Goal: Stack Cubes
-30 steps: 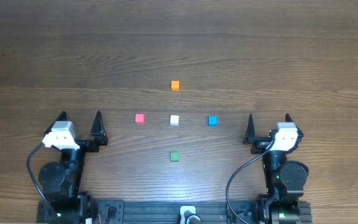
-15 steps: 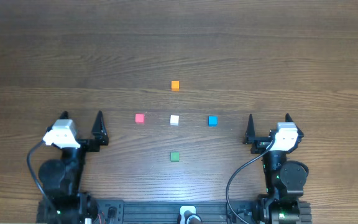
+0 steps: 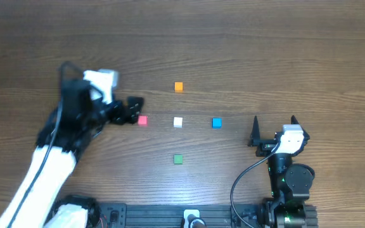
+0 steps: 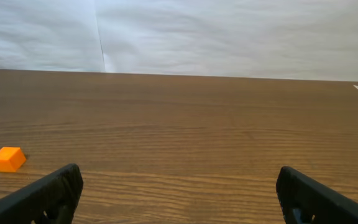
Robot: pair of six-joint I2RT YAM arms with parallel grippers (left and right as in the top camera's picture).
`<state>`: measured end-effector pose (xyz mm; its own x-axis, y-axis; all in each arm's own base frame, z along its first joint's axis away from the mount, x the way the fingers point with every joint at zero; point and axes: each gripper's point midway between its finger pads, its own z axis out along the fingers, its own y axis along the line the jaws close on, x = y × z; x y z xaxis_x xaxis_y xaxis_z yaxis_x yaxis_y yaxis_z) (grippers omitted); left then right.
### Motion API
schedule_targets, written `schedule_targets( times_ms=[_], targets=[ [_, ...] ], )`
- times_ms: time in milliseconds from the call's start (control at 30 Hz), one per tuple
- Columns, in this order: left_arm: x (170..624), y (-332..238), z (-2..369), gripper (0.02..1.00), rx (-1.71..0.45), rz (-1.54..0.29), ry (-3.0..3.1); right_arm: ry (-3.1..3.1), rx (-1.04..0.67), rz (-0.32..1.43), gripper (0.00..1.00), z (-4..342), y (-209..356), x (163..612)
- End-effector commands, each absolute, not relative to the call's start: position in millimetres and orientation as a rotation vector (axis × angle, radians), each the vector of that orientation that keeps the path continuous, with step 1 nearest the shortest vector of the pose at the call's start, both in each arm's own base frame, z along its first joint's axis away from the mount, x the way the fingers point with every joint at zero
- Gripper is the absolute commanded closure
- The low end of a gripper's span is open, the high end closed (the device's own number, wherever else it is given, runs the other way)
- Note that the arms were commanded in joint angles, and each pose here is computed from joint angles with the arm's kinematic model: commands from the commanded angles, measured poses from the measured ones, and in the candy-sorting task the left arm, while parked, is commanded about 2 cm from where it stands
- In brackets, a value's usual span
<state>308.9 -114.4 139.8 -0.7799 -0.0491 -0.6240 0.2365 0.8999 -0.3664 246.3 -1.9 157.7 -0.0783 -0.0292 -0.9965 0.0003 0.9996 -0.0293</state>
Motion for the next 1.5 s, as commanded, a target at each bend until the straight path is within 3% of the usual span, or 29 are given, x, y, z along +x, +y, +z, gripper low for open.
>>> schedule_targets(
  times_ms=[33, 333, 1200, 1500],
  targets=[
    [320.2, -137.1, 101.8, 0.02, 0.094, -0.507, 2.564, 1.649, -0.015, -0.038, 0.007, 155.7, -4.6, 246.3],
    [304.0, -131.7, 40.6, 0.02, -0.045, -0.262, 2.805, 1.649, -0.015, -0.038, 0.009, 155.7, -4.6, 246.3],
    [299.8, -133.8, 11.6, 0.04, 0.034, -0.052, 2.86, 1.649, -0.015, -0.038, 0.007, 155.7, -4.6, 246.3],
    [298.1, -133.8, 7.9, 0.163, 0.043, -0.019, 2.867, 1.649, -0.015, -0.038, 0.007, 155.7, -4.6, 246.3]
  ],
)
